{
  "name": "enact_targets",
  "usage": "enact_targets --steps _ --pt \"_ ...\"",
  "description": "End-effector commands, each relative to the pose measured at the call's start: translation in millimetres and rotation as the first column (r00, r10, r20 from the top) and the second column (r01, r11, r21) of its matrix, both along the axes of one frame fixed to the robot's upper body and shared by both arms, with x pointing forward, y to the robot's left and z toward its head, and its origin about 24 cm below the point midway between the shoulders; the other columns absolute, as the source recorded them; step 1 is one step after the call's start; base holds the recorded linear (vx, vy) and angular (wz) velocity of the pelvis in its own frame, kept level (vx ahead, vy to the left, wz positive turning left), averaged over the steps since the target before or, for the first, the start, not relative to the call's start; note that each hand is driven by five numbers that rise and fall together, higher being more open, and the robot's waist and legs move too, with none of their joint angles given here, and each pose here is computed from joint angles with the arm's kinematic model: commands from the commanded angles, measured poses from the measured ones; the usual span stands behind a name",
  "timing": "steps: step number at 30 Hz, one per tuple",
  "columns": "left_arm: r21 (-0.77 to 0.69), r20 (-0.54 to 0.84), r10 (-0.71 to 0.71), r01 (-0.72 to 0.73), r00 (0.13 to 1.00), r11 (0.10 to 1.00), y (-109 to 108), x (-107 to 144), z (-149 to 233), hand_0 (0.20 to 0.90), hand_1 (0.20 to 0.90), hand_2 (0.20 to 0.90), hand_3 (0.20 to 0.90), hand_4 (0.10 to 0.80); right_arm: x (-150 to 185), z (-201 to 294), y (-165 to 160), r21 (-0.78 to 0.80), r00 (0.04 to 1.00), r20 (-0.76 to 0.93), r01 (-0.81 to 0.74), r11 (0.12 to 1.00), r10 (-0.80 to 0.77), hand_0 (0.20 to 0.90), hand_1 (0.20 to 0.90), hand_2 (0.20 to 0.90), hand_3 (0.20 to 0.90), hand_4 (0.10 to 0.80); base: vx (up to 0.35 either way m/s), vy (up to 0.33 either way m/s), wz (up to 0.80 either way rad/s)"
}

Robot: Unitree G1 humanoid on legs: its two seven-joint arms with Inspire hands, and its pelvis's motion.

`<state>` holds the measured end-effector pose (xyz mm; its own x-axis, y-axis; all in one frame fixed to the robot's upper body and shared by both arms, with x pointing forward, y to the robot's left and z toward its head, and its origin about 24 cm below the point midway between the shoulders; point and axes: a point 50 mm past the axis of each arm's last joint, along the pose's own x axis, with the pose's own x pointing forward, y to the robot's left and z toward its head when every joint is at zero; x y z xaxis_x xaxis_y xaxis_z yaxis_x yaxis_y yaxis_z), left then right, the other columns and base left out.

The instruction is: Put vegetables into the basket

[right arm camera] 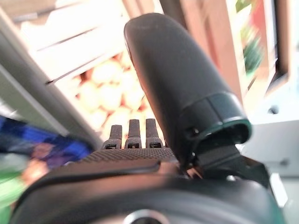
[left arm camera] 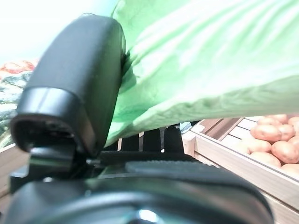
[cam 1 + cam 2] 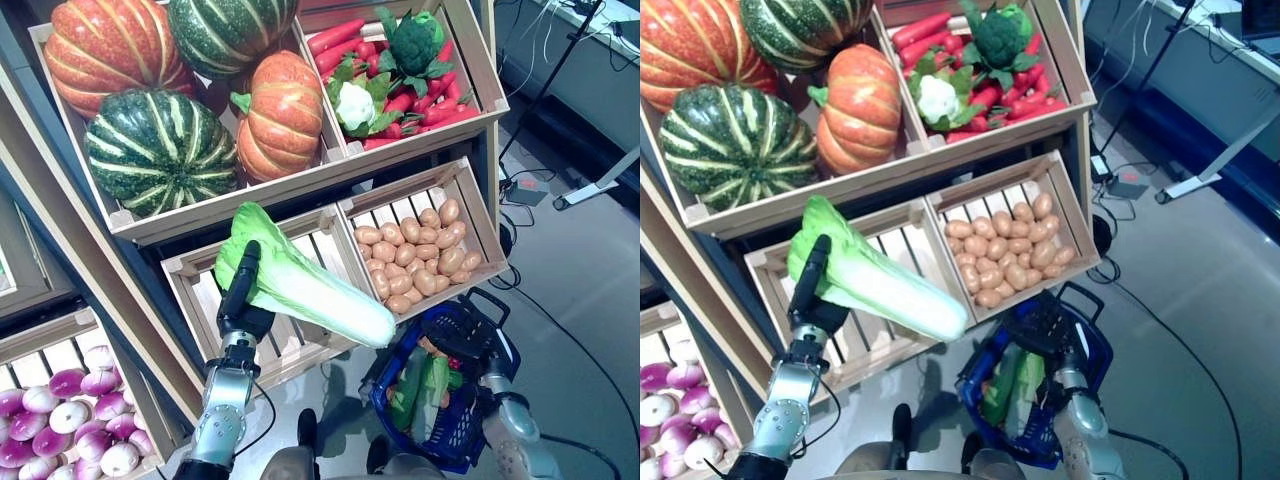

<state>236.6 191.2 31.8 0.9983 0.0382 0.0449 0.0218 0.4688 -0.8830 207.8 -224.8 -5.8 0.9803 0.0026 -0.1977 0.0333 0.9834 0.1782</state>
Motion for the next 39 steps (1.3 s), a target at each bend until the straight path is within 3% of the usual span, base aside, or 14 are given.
enact_targets --steps 1,7,11,27,39 --pt "0.07 0.21 -0.014 0.0 0.978 0.998 6 10 45 0.3 0.3 0.3 0.3 0.4 15 36 -8 0.03 0.975 0.149 -0.174 0.984 0.168 0.9 0.9 0.9 0.9 0.8 -0.016 -0.03 0.01" --pt "0.133 0.174 -0.049 0.026 0.983 0.991 8 12 40 0.3 0.3 0.3 0.3 0.4 23 59 13 0.164 0.849 0.205 -0.521 0.838 0.488 0.9 0.9 0.9 0.9 0.8 0.005 -0.03 0.0" --pt "0.144 0.175 -0.078 0.053 0.981 0.988 5 14 39 0.3 0.3 0.3 0.3 0.4 26 61 24 0.17 0.8 0.197 -0.598 0.784 0.567 0.9 0.9 0.9 0.9 0.8 0.004 -0.005 0.01" --pt "0.208 0.148 -0.187 0.154 0.971 0.966 -12 21 36 0.3 0.3 0.3 0.3 0.4 30 55 60 0.212 0.604 0.082 -0.788 0.578 0.793 0.9 0.9 0.9 0.9 0.8 0.0 0.005 0.01" --pt "0.21 0.139 -0.217 0.186 0.966 0.96 -19 24 35 0.3 0.3 0.3 0.3 0.4 32 44 71 0.178 0.574 -0.035 -0.802 0.571 0.818 0.9 0.9 0.9 0.9 0.8 0.001 0.006 0.0"
